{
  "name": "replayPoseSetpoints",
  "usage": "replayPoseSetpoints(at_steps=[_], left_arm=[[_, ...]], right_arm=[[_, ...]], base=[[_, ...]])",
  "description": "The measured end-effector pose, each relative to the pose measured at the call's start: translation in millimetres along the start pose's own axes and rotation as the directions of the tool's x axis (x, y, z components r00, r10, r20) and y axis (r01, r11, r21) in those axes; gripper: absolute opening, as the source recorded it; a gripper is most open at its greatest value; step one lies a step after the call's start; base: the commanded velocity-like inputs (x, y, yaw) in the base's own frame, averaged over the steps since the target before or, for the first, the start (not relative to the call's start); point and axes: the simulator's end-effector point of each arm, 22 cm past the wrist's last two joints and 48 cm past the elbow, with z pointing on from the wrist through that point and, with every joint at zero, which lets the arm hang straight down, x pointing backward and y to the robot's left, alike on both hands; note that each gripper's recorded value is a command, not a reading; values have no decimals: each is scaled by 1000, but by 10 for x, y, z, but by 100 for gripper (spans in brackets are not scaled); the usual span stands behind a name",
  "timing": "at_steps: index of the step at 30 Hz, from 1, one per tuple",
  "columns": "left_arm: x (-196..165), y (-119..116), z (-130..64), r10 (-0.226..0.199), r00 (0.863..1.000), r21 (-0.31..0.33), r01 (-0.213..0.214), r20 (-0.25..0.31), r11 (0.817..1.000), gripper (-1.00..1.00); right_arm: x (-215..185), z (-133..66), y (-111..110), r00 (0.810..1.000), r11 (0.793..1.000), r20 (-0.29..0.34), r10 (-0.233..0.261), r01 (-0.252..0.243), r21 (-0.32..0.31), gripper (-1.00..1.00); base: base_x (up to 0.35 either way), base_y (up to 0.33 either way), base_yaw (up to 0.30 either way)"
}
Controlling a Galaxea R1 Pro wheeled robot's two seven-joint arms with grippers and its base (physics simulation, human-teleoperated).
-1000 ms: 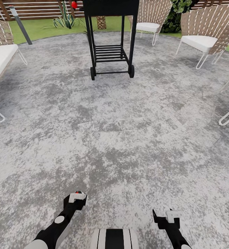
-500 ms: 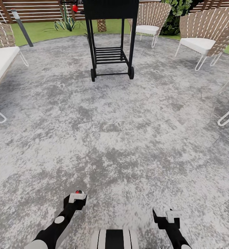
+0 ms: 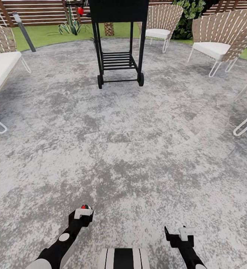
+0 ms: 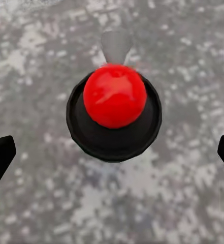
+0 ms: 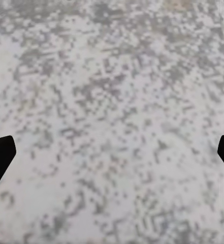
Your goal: Pick up the pesticide atomizer in the garden and spray insectifuge to fully cover both potted plants in the garden.
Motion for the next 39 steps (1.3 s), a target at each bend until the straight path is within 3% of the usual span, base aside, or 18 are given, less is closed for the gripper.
replayPoseSetpoints(at_steps=[39], left_arm=[[-47,6,-10,-1,1000,-1,1,8,1000,100]], right_arm=[[-41,-4,-7,1000,1000,8,1,-1,2,100]], base=[[15,7,-7]])
